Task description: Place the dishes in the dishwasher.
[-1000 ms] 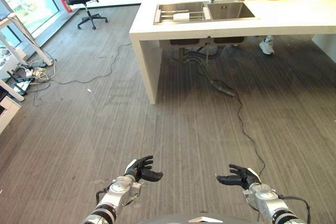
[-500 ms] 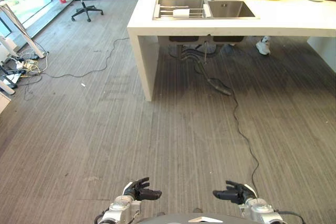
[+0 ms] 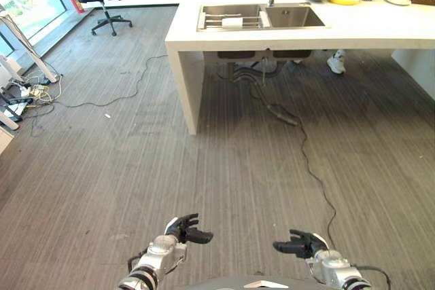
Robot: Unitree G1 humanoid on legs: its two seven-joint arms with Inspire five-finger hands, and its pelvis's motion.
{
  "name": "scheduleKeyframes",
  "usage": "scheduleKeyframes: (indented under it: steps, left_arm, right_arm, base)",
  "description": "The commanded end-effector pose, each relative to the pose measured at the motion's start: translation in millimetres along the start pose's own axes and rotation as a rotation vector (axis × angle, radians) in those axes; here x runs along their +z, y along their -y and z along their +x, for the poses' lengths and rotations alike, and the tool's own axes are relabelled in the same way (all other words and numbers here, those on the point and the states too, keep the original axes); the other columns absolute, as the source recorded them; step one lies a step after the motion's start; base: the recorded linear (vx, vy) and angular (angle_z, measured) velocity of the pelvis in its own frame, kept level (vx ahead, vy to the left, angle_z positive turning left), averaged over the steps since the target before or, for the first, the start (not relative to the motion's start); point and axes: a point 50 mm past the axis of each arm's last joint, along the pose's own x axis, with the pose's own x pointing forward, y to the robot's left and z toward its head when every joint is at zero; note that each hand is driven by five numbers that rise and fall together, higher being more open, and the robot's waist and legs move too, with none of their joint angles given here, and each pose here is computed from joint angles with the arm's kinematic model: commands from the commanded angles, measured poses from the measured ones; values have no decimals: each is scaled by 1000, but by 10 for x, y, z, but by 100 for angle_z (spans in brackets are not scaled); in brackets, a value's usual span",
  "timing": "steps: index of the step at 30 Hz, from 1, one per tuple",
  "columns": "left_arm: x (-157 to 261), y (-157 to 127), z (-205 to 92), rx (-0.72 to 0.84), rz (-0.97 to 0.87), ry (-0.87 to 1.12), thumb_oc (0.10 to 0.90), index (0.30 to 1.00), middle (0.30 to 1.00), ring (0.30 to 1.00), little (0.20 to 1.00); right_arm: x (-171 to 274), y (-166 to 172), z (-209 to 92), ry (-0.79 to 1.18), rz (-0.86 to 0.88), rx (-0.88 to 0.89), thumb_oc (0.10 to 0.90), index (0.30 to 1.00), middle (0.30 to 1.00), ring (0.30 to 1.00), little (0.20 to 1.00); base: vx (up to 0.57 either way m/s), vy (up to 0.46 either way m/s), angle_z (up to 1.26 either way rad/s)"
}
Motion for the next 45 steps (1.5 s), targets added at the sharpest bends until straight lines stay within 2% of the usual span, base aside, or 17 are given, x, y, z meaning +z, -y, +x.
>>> scheduleKeyframes:
  steps: [1,17,35,40,45]
  left_arm:
    - [359,7,61,-4,51,107,800,900,900,900,900]
    - [274,-20,57,8,21,75,800,900,900,900,900]
    - [538,-78,8,16,-53,200,800,900,900,900,900]
    - [915,6,-12,9,-117,318,800,900,900,900,900]
    - [1039,-99,-102,37,-122,417,800,900,900,900,900]
  right_arm:
    - [300,-6,41,89,-2,2,800,900,900,900,900]
    - [149,-96,59,9,-23,28,800,900,900,900,900]
    - [223,-116,53,47,-19,42,800,900,900,900,900]
    - [521,-25,24,175,152,8,800,900,900,900,900]
    - [572,25,-22,240,152,18,800,900,900,900,900]
  base:
    - [-21,75,3]
    - [12,21,0]
    - [30,-126,-1]
    - [82,-324,16]
    - [417,81,-20]
